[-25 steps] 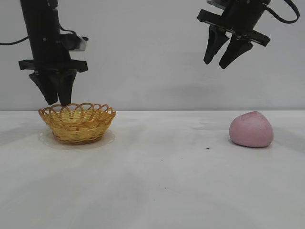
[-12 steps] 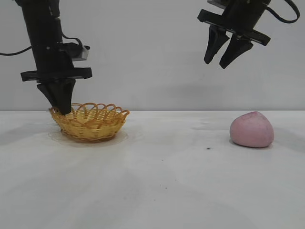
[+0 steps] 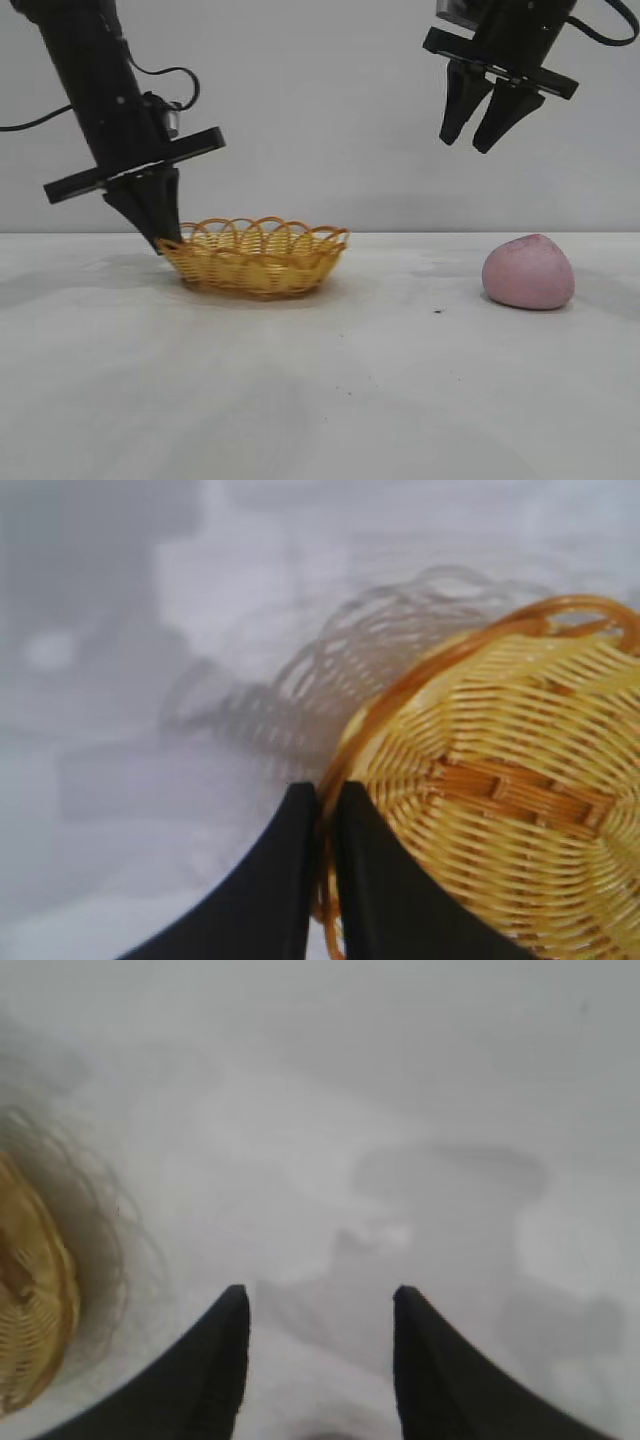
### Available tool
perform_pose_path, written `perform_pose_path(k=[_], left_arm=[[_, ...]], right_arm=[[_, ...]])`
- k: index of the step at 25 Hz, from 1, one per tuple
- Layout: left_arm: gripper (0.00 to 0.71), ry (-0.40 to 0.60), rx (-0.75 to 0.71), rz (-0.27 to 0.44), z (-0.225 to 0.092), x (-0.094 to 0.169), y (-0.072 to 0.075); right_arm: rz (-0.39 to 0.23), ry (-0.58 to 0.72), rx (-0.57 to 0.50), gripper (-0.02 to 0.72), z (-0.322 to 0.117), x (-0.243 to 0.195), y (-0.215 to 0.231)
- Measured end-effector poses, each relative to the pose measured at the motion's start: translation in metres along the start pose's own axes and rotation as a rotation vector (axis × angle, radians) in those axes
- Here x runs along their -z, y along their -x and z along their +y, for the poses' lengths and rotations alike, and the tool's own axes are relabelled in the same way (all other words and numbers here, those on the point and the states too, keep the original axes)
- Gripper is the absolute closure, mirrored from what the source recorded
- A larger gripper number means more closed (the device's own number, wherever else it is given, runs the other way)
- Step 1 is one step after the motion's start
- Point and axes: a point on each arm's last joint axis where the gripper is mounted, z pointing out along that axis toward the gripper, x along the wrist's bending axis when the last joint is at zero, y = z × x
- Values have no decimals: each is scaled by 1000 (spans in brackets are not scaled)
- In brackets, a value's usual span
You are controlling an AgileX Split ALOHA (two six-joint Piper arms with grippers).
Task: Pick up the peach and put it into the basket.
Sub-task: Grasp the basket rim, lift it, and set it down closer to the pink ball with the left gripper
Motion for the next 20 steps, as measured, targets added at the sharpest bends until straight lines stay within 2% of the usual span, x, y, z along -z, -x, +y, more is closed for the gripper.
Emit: perform_pose_path(k=[3, 7, 14, 19, 20], left_arm=[[710, 38, 30, -17, -21, -4, 20], [710, 48, 69, -43, -48, -9, 36], [710, 69, 185, -55, -66, -11, 32], [710, 75, 205, -65, -73, -11, 34], [646, 74, 204, -64, -74, -11, 34]], right_arm=[[-3, 20, 7, 370, 2, 11, -3], [3, 12, 9, 370, 2, 16, -6], [16, -18, 7, 370, -1, 16, -7], [18, -24, 5, 370, -2, 16, -7], [18, -24, 3, 370, -2, 16, -7]])
